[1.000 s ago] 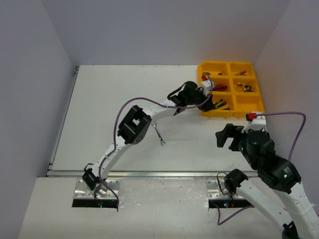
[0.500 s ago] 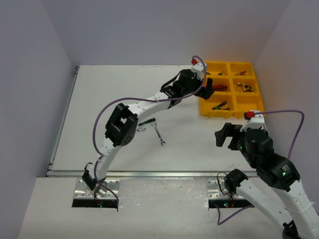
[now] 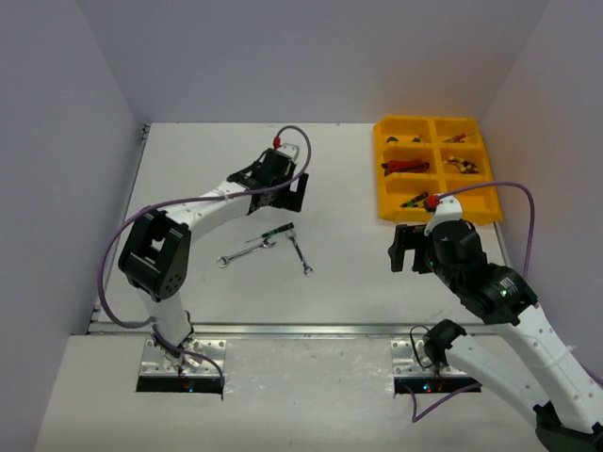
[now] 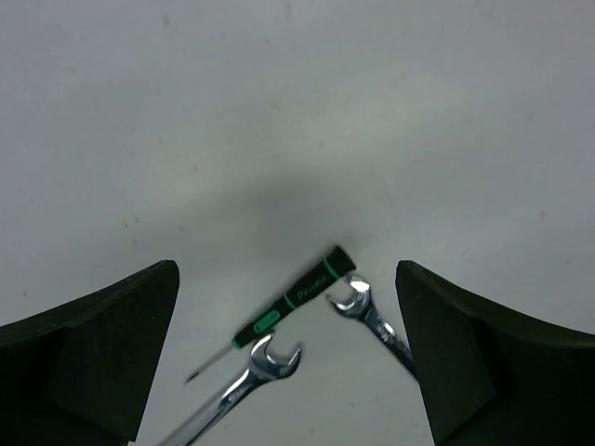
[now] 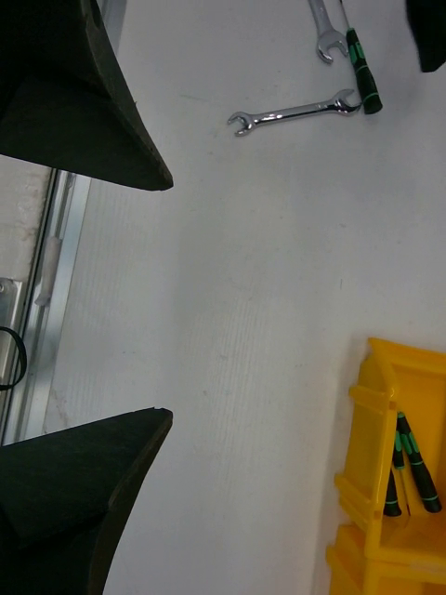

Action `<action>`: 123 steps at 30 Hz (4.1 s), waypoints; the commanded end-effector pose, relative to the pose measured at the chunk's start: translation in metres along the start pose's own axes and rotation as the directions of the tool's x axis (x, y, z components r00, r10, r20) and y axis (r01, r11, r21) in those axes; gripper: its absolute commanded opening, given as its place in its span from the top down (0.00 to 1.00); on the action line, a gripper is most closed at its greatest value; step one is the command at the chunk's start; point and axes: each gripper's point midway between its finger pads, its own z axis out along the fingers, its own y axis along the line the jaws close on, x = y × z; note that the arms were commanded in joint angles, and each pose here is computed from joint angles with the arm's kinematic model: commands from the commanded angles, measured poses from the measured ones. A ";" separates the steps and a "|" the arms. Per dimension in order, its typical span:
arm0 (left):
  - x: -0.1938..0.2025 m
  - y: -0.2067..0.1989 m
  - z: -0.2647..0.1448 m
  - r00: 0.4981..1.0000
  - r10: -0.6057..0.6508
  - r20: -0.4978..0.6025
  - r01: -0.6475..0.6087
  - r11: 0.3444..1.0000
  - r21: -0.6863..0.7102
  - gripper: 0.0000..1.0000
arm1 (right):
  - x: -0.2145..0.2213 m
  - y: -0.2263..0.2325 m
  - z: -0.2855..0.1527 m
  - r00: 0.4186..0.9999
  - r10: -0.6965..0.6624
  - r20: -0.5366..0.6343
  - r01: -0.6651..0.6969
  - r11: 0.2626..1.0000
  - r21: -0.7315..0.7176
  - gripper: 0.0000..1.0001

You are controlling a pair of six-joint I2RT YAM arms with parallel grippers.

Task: Sort the tools into containers

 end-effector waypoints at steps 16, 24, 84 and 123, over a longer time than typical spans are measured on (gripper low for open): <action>0.059 -0.004 0.039 0.960 0.162 -0.229 -0.162 0.987 0.021 0.24 | -0.001 0.023 0.004 0.999 -0.025 0.021 0.028 0.991 -0.131 0.01; 0.061 -0.002 0.058 0.958 0.141 -0.249 -0.139 0.990 0.023 0.37 | 0.000 0.022 0.004 0.999 -0.028 0.020 0.030 0.992 -0.126 0.01; -0.213 -0.325 -0.024 0.647 -0.329 0.688 -0.304 0.716 0.628 1.00 | -0.029 -0.017 -0.055 0.970 0.159 0.186 -0.157 0.987 -0.029 0.01; -0.190 -0.037 -0.087 0.776 -0.384 0.500 0.427 0.904 0.033 0.00 | -0.020 0.036 -0.001 1.000 0.027 -0.015 -0.029 0.988 -0.152 0.01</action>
